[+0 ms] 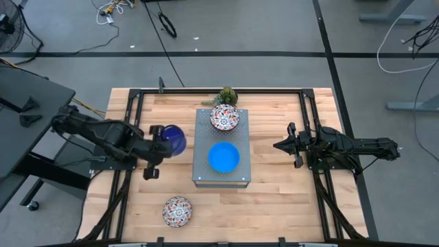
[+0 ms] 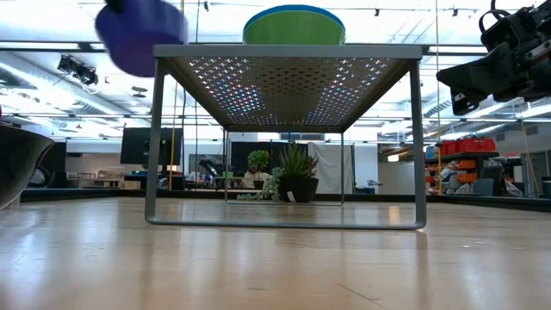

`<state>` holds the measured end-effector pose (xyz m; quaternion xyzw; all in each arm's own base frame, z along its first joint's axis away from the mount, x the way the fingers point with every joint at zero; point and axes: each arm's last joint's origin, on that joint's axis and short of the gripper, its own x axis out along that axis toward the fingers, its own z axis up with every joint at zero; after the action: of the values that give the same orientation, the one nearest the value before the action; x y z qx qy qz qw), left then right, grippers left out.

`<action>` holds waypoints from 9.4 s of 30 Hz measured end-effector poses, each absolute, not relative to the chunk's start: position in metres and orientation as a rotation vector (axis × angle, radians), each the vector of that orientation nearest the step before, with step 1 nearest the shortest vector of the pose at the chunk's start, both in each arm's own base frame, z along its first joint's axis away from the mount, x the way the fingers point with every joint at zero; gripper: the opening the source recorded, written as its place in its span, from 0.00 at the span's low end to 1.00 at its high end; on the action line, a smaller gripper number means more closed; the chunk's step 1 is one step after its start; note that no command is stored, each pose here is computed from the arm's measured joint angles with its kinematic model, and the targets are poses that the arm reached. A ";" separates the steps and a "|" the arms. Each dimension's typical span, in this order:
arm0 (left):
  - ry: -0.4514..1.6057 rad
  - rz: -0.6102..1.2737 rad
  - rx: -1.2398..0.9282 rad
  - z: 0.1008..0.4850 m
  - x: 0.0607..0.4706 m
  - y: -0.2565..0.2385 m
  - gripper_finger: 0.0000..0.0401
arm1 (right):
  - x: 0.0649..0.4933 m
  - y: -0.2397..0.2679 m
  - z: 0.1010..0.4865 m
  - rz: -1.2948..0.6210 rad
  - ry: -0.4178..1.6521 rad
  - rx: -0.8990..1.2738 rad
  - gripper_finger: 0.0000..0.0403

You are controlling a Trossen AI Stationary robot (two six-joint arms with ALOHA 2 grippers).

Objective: Pick & Place Mini bowls
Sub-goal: Stack the blue bowl on the light blue bowl on the shelf

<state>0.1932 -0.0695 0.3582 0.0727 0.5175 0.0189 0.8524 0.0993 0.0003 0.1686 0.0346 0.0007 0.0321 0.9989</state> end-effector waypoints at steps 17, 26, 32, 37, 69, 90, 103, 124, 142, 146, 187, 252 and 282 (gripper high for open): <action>0.991 -0.017 0.377 0.411 0.236 -0.065 0.00 | 0.099 0.000 0.169 0.064 0.001 0.069 0.03; 0.948 -0.050 0.495 0.426 0.268 -0.060 0.00 | 0.099 0.000 0.169 0.065 0.001 0.069 0.03; 0.908 -0.063 0.556 0.430 0.288 -0.057 0.00 | 0.099 0.000 0.169 0.064 0.001 0.069 0.03; 0.870 -0.105 0.626 0.428 0.303 -0.060 0.00 | 0.099 0.000 0.169 0.065 0.001 0.069 0.03; 0.861 -0.539 0.994 0.393 0.339 -0.077 0.00 | 0.099 0.000 0.169 0.064 0.002 0.069 0.03; 1.001 -0.642 1.078 0.364 0.353 -0.073 0.01 | 0.099 0.000 0.169 0.064 0.001 0.069 0.03; 1.032 -0.656 1.081 0.356 0.358 -0.072 0.01 | 0.099 0.000 0.169 0.065 0.001 0.069 0.03; 1.034 -0.634 1.067 0.357 0.359 -0.071 0.06 | 0.099 0.000 0.169 0.065 0.002 0.069 0.03; 1.019 -0.647 1.033 0.357 0.359 -0.071 0.07 | 0.099 0.000 0.169 0.064 0.002 0.069 0.03; 1.014 -0.644 1.032 0.357 0.360 -0.071 0.13 | 0.099 0.000 0.169 0.064 0.001 0.069 0.03; 0.990 -0.312 0.579 0.394 0.334 -0.056 0.15 | 0.099 0.000 0.169 0.065 0.000 0.069 0.03; 0.810 -0.202 0.246 0.430 0.315 -0.024 0.00 | 0.099 0.000 0.169 0.064 -0.001 0.069 0.03; 0.468 -0.161 0.103 0.378 0.275 -0.020 0.00 | 0.099 0.000 0.169 0.065 0.000 0.069 0.03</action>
<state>0.2754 -0.0197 0.3785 0.0509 0.2314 -0.0798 0.9683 0.0994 0.0003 0.1687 0.0343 -0.0001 0.0322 0.9989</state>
